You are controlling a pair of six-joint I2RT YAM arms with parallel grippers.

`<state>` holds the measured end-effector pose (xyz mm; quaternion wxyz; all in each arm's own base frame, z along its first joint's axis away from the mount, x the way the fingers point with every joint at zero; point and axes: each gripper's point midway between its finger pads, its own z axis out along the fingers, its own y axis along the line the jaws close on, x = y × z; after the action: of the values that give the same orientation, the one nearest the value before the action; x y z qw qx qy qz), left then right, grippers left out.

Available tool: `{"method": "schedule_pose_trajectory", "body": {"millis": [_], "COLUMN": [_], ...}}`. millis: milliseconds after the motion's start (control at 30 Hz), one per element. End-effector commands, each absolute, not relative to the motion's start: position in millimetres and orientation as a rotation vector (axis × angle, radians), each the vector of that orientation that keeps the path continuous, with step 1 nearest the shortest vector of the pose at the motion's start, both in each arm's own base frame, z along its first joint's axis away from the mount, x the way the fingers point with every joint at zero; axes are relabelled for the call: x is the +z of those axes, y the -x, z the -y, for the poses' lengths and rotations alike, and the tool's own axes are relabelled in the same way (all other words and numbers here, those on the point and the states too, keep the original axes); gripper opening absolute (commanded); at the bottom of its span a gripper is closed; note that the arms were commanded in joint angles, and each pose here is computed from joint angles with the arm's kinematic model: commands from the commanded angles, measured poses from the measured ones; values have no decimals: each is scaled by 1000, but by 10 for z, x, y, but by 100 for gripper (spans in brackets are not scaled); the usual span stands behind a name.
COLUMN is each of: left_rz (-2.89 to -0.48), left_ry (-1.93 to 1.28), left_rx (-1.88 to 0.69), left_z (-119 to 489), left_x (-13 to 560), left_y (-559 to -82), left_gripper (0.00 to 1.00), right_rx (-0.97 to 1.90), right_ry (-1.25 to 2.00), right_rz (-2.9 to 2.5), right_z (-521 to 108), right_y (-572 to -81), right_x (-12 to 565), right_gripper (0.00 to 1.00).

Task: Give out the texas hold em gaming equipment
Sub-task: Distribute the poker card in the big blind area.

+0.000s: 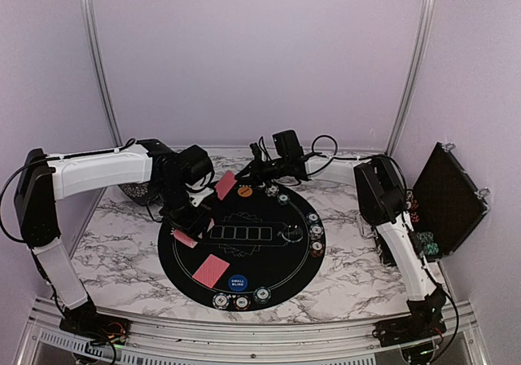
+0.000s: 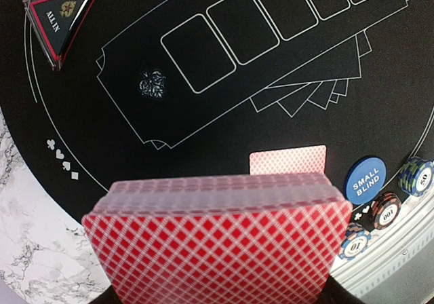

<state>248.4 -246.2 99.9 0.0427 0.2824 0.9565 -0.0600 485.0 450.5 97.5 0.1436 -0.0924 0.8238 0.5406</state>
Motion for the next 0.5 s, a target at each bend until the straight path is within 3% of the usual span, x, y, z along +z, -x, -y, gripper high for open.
{"method": "schedule_pose_trajectory", "body": {"millis": [0, 467], "left_rz": [-2934, -2931], "left_ry": [-853, -862], "left_rx": [-171, -171], "left_z": [2369, 2380], "left_x": [1094, 1099], "left_y": [-2426, -2438], "left_gripper": [58, 58], "right_rx": [1543, 1454], "right_ry": [268, 213], "right_rz": [-2349, -2381], "right_z": [-4511, -4501], "right_y": [-4962, -5204], "right_x": [1033, 795], "right_gripper": [0, 0]}}
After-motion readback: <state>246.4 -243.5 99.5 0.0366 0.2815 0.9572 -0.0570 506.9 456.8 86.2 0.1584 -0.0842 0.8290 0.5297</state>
